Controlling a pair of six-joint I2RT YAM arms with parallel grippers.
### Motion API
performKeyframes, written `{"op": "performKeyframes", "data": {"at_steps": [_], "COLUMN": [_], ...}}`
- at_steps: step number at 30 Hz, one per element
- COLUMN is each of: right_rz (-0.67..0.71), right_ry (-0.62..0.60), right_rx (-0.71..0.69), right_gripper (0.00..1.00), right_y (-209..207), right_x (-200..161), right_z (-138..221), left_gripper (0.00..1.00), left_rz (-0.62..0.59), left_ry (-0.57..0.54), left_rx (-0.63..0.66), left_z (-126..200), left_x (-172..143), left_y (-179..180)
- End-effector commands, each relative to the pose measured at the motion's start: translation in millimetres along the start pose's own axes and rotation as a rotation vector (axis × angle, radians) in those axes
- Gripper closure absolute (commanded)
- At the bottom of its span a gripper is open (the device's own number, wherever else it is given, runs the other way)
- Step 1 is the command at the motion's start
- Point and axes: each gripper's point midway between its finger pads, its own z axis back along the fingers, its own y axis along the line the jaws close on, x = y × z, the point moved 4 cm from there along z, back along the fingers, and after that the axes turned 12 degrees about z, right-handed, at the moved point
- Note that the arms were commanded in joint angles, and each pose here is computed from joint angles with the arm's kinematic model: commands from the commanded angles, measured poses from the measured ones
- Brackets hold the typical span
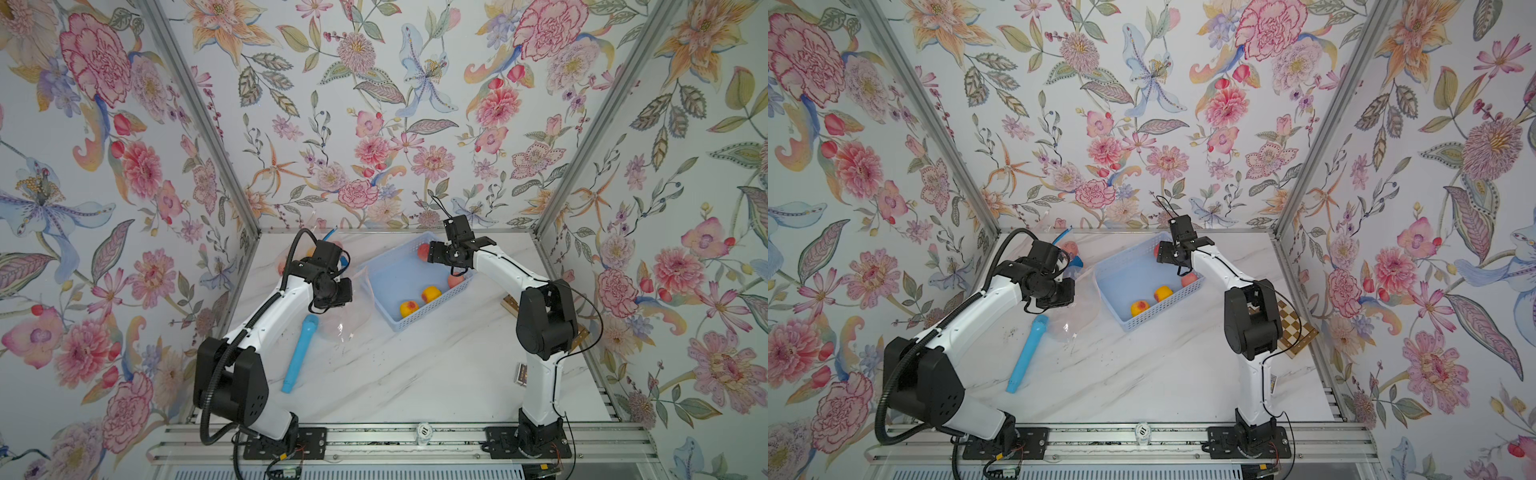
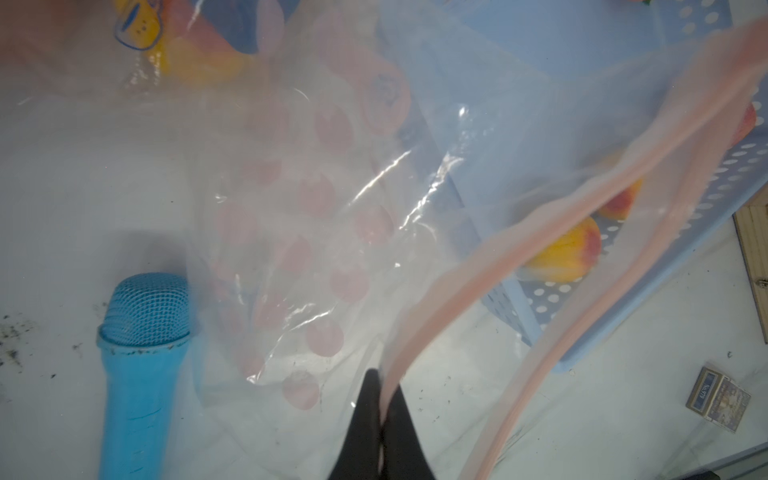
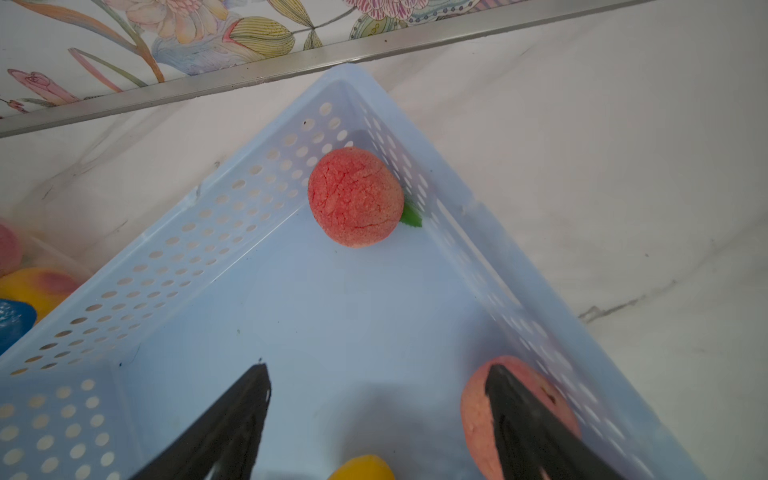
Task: Place the peach in a zip-top bag and seal the zipper
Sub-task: Pick up the peach from the basket.
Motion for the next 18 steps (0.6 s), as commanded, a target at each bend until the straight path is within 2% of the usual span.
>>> {"op": "performKeyframes", "data": {"at_steps": [1, 7, 9, 18], "right_rz": [-0.014, -0.006, 0.0, 0.015], "right_ry": [0.006, 0.007, 0.001, -0.024], "right_rx": [-0.046, -0.069, -0.079, -0.096], "right_gripper": [0.17, 0.17, 0.17, 0.16], "right_y": [-8.0, -6.6, -5.3, 4.0], "right_x": [4.5, 9.7, 12.3, 21.9], "right_z": [-13.2, -43.1, -50.5, -78.8], "left_gripper": [1.0, 1.0, 1.0, 1.0], "left_rz": [-0.023, -0.003, 0.012, 0.036], "left_ry": [-0.046, -0.04, -0.008, -0.011], "left_rx": [-0.141, -0.228, -0.22, -0.274], "left_z": [15.0, 9.8, -5.7, -9.7], "left_x": [14.9, 15.2, 13.1, 10.9], "left_y": [-30.5, -40.8, -38.5, -42.5]}}
